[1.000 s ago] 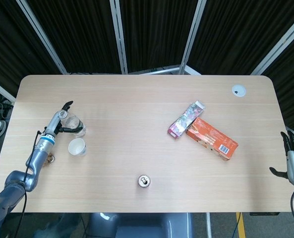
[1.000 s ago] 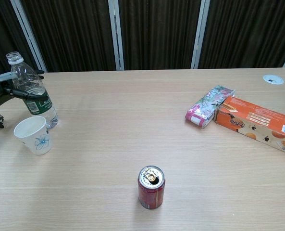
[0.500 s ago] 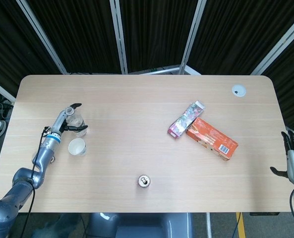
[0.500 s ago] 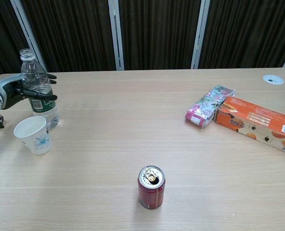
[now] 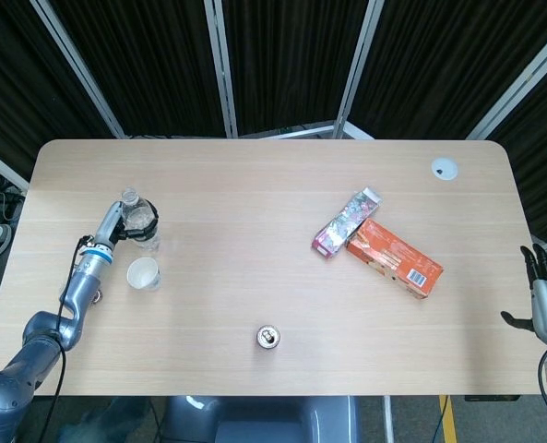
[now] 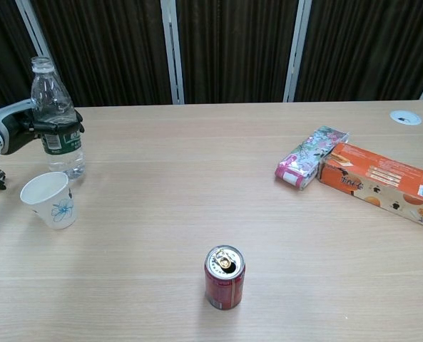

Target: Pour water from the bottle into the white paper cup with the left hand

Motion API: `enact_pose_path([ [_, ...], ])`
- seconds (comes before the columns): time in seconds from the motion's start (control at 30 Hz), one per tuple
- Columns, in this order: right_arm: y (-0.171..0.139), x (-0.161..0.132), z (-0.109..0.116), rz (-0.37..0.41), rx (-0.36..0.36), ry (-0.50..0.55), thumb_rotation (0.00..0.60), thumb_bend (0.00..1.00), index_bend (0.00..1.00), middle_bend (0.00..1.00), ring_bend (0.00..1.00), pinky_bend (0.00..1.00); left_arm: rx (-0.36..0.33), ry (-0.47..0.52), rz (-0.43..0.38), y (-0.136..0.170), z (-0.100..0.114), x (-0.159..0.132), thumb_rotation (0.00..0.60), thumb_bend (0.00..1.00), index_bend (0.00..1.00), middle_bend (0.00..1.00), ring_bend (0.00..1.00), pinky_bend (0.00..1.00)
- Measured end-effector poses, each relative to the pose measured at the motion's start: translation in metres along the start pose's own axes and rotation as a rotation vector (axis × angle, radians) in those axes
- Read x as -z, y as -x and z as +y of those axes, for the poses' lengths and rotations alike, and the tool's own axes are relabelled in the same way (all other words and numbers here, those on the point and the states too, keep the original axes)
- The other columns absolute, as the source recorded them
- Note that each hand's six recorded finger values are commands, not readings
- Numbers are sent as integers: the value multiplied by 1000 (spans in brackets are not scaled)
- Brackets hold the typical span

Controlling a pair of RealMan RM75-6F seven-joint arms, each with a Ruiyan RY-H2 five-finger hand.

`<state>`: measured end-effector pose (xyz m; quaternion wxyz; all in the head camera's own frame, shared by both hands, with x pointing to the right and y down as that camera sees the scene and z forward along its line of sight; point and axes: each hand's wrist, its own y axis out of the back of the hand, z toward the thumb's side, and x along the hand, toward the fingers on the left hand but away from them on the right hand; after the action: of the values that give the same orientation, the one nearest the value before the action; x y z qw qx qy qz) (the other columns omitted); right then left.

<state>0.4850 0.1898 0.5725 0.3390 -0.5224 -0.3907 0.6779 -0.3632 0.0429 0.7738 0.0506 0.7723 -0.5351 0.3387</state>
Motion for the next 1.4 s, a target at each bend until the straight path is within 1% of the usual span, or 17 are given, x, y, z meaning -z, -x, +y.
enact_pose_path([
  [0.17,-2,-2,3,12,7,13,600,0,0,0,0,0,6,-70,-51,6,25,-16,600,543,554,517,416,379],
  [0.27,-3,-4,5,22,13,19,600,0,0,0,0,0,21,-159,-58,16,45,-19,600,542,553,516,416,379],
  [0.43,-7,-7,10,40,25,35,600,0,0,0,0,0,69,-283,-54,42,70,-20,600,538,558,517,416,379],
  [0.63,-10,-10,14,61,36,50,600,0,0,0,0,0,120,-394,-24,75,86,-15,600,537,561,516,416,379],
  [0.7,-12,-11,15,68,39,52,600,0,0,0,0,0,133,-439,-9,83,88,-10,600,537,561,517,416,379],
  [0.8,-14,-11,15,78,36,59,600,0,0,0,0,0,143,-551,3,93,91,-1,600,538,559,516,416,379],
  [0.93,-17,-10,19,86,45,75,600,0,0,0,0,0,148,-732,9,104,92,7,600,537,554,515,416,379],
  [1.07,-20,-9,22,92,51,81,600,0,0,0,0,0,150,-871,7,109,89,12,600,538,554,514,416,379],
  [1.13,-21,-9,23,94,53,81,600,0,0,0,0,0,150,-909,9,110,85,14,600,536,552,513,415,378],
  [1.3,-22,-8,25,91,60,80,600,0,0,0,0,0,159,-903,30,109,76,20,600,536,551,513,415,379],
  [1.4,-22,-5,25,84,61,78,600,0,0,0,0,0,161,-928,37,106,72,24,600,535,551,513,415,379],
])
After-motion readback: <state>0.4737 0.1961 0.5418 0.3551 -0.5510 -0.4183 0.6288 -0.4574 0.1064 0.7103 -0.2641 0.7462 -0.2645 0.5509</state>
